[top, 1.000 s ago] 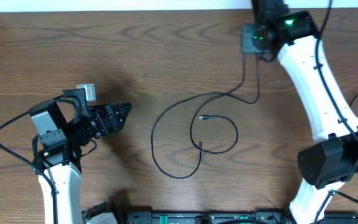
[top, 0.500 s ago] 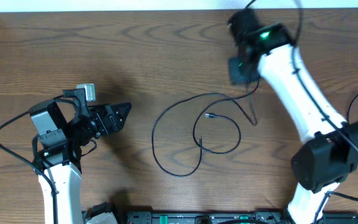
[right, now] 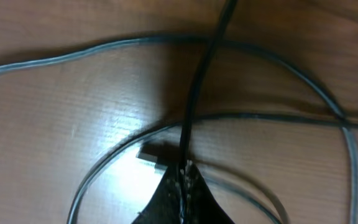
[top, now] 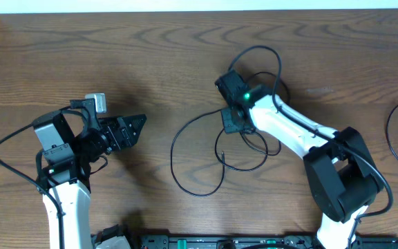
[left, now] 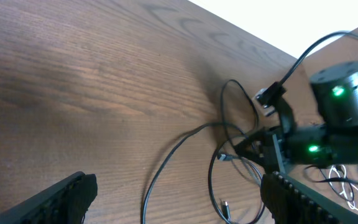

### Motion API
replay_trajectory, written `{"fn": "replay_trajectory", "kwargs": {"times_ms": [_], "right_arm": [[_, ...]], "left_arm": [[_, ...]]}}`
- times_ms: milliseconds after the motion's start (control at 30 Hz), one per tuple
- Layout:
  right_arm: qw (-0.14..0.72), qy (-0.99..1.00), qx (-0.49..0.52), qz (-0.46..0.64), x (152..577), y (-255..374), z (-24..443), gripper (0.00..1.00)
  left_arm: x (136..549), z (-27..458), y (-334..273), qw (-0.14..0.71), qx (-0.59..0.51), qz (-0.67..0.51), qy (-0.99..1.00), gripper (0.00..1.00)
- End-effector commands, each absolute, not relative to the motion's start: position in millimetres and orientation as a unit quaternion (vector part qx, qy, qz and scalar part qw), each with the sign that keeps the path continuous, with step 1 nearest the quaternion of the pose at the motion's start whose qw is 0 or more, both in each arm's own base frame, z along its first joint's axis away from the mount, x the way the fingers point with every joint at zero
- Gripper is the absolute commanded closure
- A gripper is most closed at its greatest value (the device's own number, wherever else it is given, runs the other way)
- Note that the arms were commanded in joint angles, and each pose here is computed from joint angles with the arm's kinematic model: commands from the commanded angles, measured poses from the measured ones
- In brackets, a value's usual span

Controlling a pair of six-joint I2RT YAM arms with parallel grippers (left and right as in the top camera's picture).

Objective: Untangle cables

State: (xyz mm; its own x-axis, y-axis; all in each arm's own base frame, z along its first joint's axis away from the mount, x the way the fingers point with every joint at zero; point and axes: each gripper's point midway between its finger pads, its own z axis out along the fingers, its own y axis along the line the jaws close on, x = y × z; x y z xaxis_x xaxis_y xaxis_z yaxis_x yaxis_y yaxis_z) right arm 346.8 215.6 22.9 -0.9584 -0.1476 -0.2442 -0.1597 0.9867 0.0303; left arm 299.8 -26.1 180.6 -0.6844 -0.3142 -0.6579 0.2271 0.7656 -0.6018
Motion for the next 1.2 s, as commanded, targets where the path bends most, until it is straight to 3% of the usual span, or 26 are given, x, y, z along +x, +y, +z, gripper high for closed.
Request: {"fn": "replay_trajectory", "kwargs": {"times_ms": [0, 200, 500, 800, 933, 1167], "right_arm": [[0.129, 0.99, -0.055, 0.031, 342.8, 209.1, 10.7, 0.99], [0.14, 0.988, -0.06, 0.021, 346.7, 204.4, 8.2, 0.98], [0.167, 0.984, -0.061, 0.008, 362.1, 195.5, 11.6, 0.7], [0.155, 0.97, -0.189, 0.006, 358.0, 198.9, 10.2, 0.68], [0.156, 0.959, -0.236, -0.002, 360.7, 195.6, 10.4, 0.6], [0.152, 0.947, -0.284, 0.01, 364.8, 190.1, 10.4, 0.54]], "left_arm": [[298.4, 180.8, -27.0, 0.395, -0.026, -0.348, 0.85, 0.11], [298.4, 180.8, -27.0, 0.395, -0.026, -0.348, 0.85, 0.11], [298.4, 180.8, -26.9, 0.395, -0.026, -0.348, 0.85, 0.11], [298.5, 180.8, -26.8, 0.397, -0.022, -0.346, 0.85, 0.11], [298.9, 180.2, -25.9, 0.397, -0.024, -0.343, 0.851, 0.11], [300.2, 181.6, -25.4, 0.401, -0.021, -0.341, 0.85, 0.11]]}}
